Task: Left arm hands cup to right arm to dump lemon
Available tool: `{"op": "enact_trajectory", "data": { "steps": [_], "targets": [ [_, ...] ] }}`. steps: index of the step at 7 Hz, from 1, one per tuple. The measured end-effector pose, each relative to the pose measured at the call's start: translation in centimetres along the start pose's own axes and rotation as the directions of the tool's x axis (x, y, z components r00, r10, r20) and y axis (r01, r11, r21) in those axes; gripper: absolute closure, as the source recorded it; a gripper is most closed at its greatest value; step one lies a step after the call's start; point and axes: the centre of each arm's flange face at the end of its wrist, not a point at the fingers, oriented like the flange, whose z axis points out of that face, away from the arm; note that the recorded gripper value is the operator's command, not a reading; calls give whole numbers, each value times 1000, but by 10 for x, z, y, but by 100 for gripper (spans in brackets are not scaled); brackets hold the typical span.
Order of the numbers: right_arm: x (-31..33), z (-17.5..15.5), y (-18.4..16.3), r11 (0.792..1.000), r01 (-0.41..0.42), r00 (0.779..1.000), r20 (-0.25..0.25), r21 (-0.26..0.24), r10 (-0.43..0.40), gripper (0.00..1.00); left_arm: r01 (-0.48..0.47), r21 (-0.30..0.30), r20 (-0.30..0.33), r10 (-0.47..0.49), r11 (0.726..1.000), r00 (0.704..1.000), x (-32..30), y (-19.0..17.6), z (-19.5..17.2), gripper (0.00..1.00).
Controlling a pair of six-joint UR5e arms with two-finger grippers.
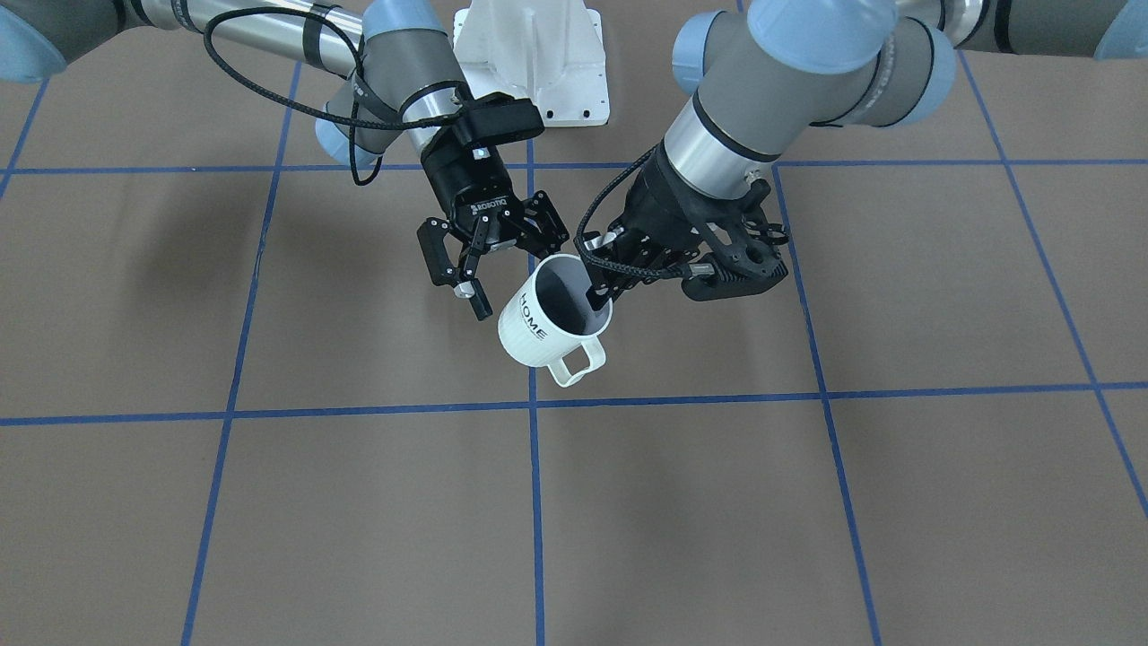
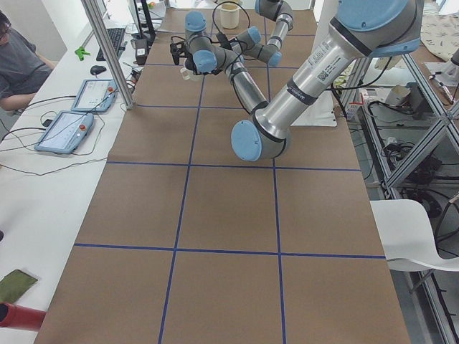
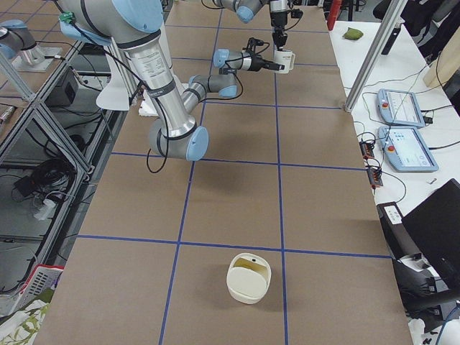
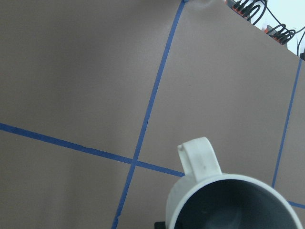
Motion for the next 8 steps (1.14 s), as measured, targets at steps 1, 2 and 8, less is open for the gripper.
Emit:
{"op": "enact_trajectory", "data": {
  "steps": [1,2,8],
  "targets": [
    [1,-13,8,1000,0,1000,8,-3,0,1,2,4,-2,-2,1000,1000,0,-2,-2,100],
    [3,-24,16,1000,2,1000,16,-8,-1,1,6,12,-3,-6,1000,1000,-1,-7,-6,100],
    [68,-10,44,979,-145,989,-43,-144,140,2,-29,57,81,25,998,996,-79,-55,-9,100]
  ]
}}
